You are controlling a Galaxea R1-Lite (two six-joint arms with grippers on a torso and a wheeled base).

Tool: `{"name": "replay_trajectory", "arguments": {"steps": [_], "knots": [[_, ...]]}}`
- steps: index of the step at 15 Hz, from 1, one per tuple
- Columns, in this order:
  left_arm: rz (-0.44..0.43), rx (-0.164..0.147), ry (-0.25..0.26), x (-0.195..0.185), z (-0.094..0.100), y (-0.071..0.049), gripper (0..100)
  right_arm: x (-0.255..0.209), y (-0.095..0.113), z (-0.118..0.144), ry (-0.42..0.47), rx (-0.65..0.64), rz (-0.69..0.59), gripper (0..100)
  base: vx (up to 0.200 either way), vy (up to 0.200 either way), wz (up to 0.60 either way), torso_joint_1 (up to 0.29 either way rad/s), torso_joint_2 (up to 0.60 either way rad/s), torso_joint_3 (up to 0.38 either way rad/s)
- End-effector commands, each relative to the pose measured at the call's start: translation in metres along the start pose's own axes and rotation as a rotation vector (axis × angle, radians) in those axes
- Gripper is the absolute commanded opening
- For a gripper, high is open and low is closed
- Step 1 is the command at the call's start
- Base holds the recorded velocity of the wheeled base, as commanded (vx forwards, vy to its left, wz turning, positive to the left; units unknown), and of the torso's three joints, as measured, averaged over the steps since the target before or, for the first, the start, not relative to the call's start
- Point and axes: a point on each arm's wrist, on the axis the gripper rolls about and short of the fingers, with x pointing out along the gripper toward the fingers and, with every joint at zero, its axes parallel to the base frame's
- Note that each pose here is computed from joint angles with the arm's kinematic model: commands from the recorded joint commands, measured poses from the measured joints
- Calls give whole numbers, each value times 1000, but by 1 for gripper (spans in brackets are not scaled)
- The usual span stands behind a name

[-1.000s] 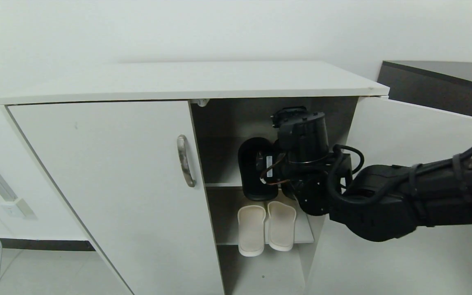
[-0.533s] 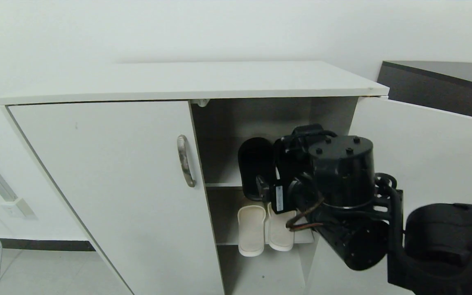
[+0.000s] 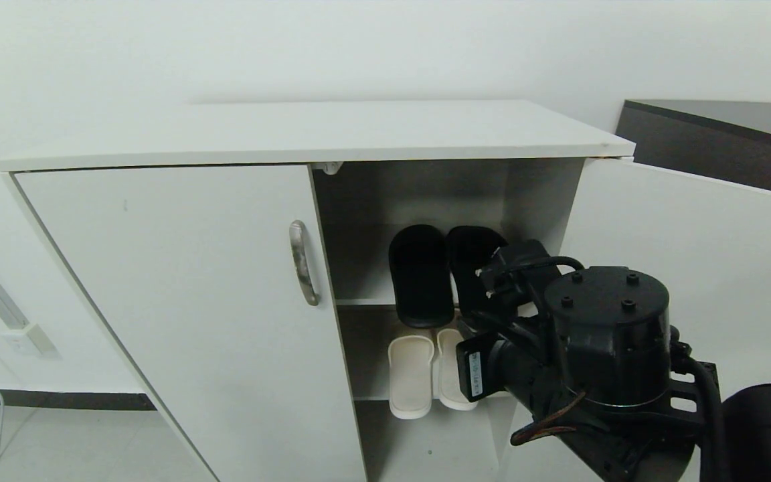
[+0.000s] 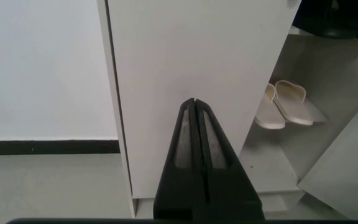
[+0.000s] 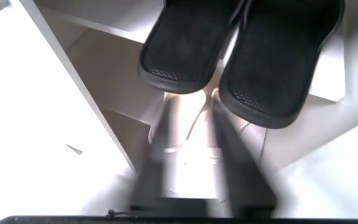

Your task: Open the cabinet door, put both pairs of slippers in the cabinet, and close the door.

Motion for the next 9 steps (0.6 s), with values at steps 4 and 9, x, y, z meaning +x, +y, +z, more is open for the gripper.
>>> {"name": "replay_trajectory", "arguments": {"steps": [4,9], "knots": [[0,0,2,0,0,0,0,5,2,-8,24,-16,-6,0,0,0,0,0,0,0],[-1,-2,1,0,0,0,0,6,2,-11,31,-21,-10,0,0,0,0,0,0,0]]}}
